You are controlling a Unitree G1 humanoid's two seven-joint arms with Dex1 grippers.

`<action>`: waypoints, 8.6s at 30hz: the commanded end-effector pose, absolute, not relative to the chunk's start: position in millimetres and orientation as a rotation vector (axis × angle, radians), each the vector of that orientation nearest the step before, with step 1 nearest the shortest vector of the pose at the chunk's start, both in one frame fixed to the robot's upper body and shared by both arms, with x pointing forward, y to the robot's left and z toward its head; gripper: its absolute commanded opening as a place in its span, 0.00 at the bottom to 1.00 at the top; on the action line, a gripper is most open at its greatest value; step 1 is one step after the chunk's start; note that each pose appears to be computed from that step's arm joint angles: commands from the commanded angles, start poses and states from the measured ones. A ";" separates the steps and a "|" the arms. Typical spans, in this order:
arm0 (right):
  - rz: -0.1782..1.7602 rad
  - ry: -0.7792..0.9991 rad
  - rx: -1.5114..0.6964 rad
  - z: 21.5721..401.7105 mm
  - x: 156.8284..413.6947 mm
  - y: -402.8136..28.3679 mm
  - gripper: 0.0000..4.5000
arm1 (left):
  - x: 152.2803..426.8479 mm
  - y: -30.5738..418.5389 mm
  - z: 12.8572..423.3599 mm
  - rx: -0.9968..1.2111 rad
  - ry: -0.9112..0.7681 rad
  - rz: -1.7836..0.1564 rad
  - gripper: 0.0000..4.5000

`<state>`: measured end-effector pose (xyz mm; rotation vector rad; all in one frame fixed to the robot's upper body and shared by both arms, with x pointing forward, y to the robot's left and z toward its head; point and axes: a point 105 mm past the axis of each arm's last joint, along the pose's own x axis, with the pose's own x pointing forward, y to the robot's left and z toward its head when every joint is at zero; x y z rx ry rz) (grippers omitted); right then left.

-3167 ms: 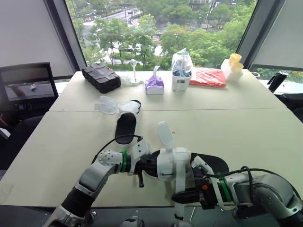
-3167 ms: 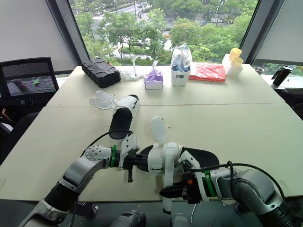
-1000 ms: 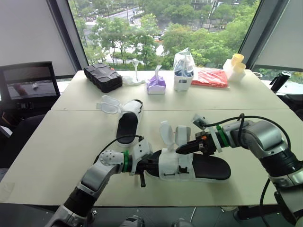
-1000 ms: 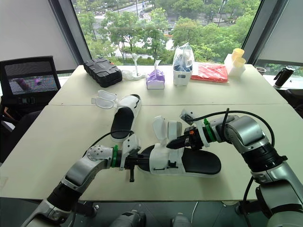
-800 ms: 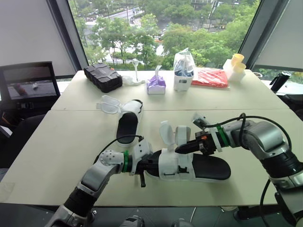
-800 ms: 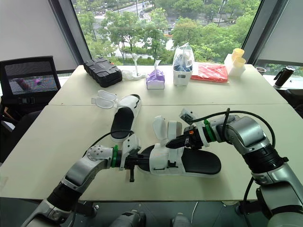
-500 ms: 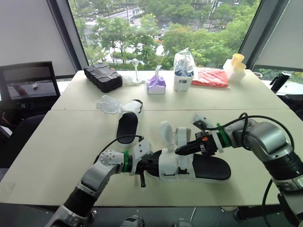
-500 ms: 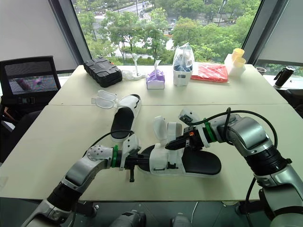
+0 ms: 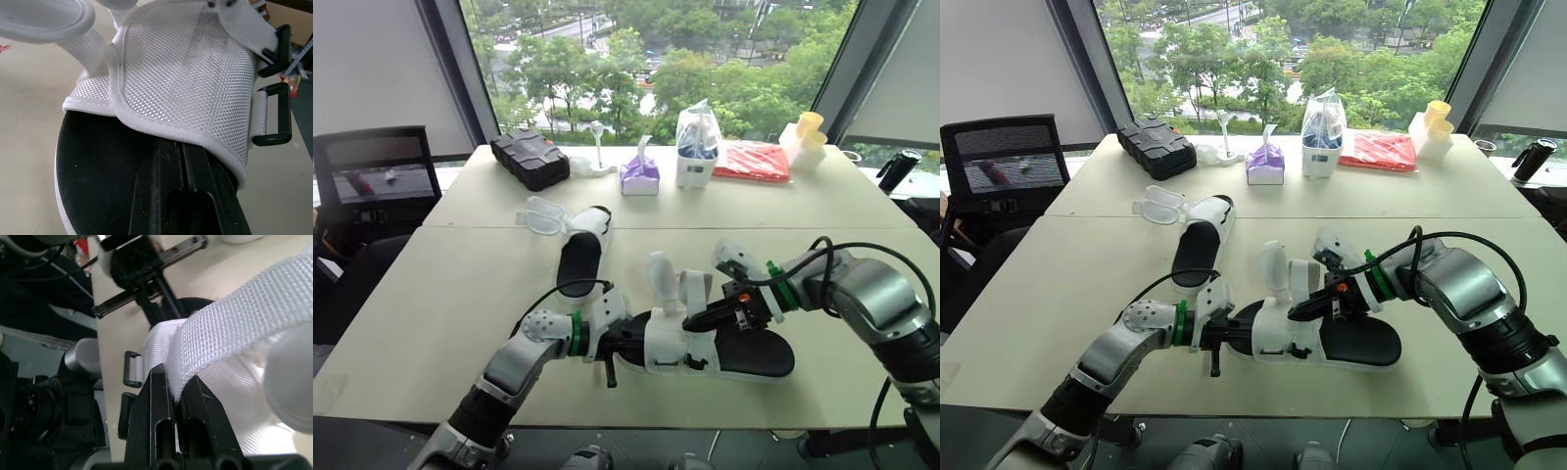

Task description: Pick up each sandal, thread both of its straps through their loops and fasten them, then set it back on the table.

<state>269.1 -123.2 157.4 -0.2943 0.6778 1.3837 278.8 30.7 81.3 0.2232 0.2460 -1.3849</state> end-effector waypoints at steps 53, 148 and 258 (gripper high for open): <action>1.163 0.760 -0.049 116.9 208.3 -148.1 0.99 | 276.1 28.8 61.5 0.229 0.321 -1.394 0.00; 1.037 0.495 -0.159 179.6 348.2 -133.4 0.99 | 278.6 31.3 59.4 0.241 0.324 -1.368 0.00; 1.313 0.464 0.101 235.0 351.0 -60.7 0.02 | 284.2 25.7 59.0 0.225 0.306 -1.367 0.00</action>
